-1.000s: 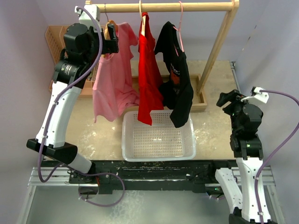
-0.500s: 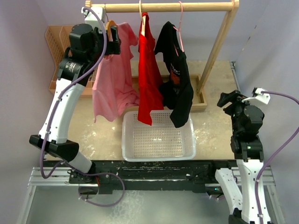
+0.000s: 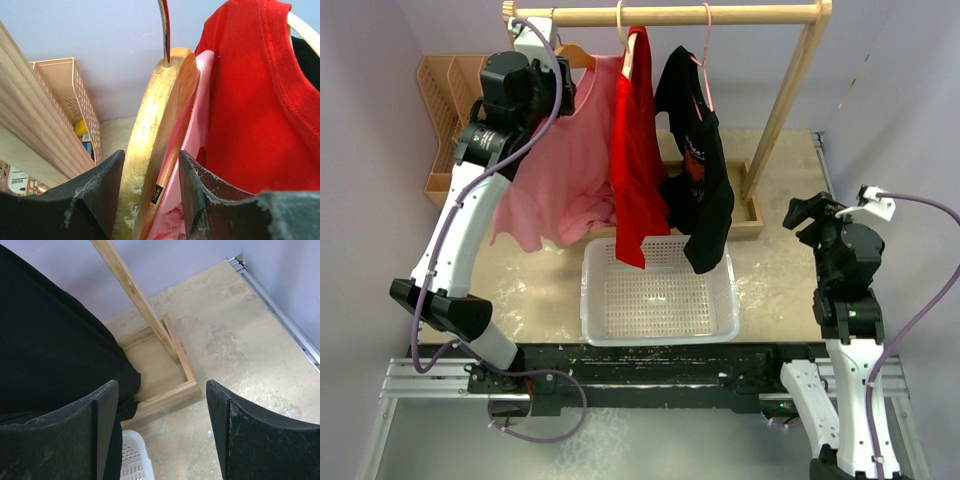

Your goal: Remove the t-shirt from the hanger

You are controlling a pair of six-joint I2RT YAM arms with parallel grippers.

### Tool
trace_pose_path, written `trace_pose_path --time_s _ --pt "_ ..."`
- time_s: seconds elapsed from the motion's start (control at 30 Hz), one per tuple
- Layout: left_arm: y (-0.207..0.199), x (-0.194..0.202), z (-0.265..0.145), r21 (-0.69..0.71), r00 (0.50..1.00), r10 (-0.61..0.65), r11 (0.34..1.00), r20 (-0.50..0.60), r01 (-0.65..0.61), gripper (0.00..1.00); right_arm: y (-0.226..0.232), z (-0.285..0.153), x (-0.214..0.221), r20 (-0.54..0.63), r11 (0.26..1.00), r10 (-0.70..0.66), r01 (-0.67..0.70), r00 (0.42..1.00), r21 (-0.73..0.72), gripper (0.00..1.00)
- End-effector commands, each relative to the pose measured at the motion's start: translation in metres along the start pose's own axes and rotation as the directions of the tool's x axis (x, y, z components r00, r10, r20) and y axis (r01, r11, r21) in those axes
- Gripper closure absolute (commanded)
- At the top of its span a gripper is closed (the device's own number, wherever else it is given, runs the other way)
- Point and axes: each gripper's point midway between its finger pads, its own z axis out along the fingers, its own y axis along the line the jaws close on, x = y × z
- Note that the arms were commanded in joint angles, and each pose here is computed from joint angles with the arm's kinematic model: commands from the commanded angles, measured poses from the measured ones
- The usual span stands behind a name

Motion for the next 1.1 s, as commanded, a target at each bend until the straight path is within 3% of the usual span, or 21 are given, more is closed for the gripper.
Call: trace_pose_path --time_s 0.0,0.07,0.67,1.07 --pt "-0.004 -0.049 -0.016 0.027 0.985 -0.008 1.000 0.175 0.004 0.90 0.011 0.002 -0.018 0.048 0.999 0.006 -0.004 0.999 -0.041 0.27" --pt "-0.003 -0.054 -0.018 0.022 0.981 -0.013 1.000 0.194 0.008 1.00 0.012 0.003 -0.017 0.046 0.999 0.005 -0.003 0.999 -0.043 0.27" --pt "0.015 -0.097 -0.054 -0.043 0.917 -0.041 0.997 0.396 0.064 1.00 0.018 0.015 -0.006 0.004 0.997 -0.009 0.009 1.000 -0.072 0.27" --pt "0.016 -0.090 -0.051 -0.054 0.930 -0.025 0.997 0.366 0.048 1.00 0.019 0.018 -0.003 -0.010 0.997 -0.012 0.011 1.000 -0.078 0.27"
